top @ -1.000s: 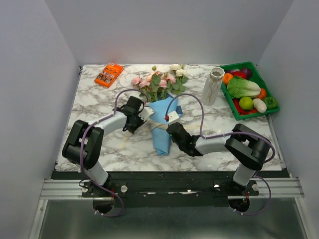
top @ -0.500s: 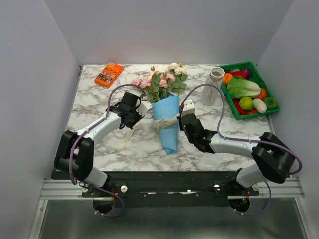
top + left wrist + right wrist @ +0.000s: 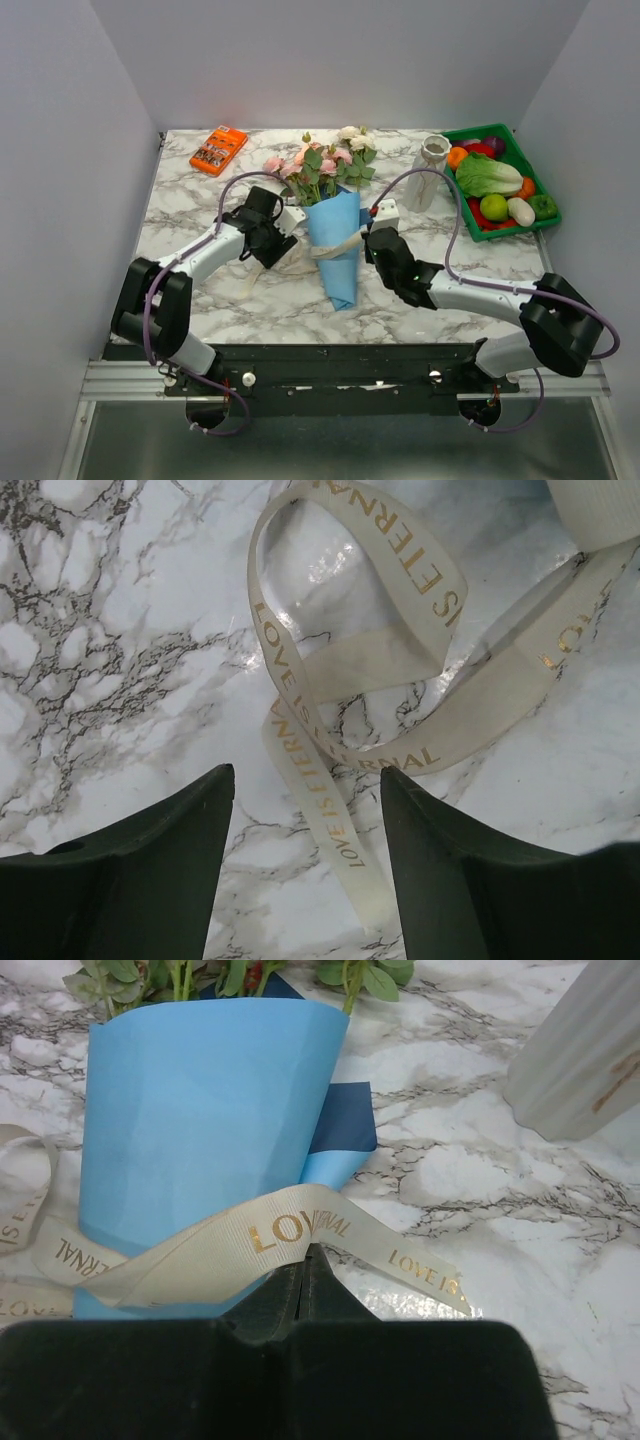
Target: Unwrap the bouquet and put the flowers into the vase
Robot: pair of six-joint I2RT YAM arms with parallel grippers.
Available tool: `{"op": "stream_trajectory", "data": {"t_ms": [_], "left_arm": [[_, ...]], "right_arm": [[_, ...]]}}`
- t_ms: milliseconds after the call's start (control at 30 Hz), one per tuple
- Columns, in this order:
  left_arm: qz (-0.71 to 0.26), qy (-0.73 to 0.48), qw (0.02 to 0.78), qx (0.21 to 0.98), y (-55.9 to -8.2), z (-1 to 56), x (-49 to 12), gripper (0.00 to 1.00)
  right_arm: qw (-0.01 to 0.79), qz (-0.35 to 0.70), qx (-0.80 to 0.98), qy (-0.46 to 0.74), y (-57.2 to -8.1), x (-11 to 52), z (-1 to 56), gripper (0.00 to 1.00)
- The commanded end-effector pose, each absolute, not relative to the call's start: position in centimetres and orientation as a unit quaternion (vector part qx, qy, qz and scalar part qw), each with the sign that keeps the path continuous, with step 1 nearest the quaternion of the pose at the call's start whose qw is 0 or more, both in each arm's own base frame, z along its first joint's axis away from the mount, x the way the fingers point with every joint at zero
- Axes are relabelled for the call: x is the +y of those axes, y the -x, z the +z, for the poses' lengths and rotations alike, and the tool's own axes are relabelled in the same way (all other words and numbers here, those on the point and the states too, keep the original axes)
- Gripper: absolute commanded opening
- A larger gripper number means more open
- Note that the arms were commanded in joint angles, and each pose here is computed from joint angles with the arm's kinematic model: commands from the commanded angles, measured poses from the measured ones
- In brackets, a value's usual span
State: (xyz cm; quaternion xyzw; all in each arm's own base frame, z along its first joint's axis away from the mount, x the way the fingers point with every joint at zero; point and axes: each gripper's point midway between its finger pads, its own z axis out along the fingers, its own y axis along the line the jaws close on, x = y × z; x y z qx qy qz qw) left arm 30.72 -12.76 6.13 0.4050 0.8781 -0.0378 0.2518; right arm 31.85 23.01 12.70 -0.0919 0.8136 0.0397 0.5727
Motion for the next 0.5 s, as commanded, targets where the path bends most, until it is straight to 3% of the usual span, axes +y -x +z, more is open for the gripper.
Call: {"op": "stream_trajectory", "data": {"t_ms": [0, 467], "left_arm": [[-0.045, -0.414, 0.24, 0.877, -31.2, 4.4, -13.1, 0.69], [-0.002, -0.454, 0.215, 0.864, -28.4, 2.7, -10.0, 0.62]], "right_arm": [[0.574, 0.022, 0.817, 0.058, -31.4, 21.3, 12.9, 0.01], [0.561, -0.079, 0.817, -0.106, -30.7, 9.7, 15.2, 0.01]]}}
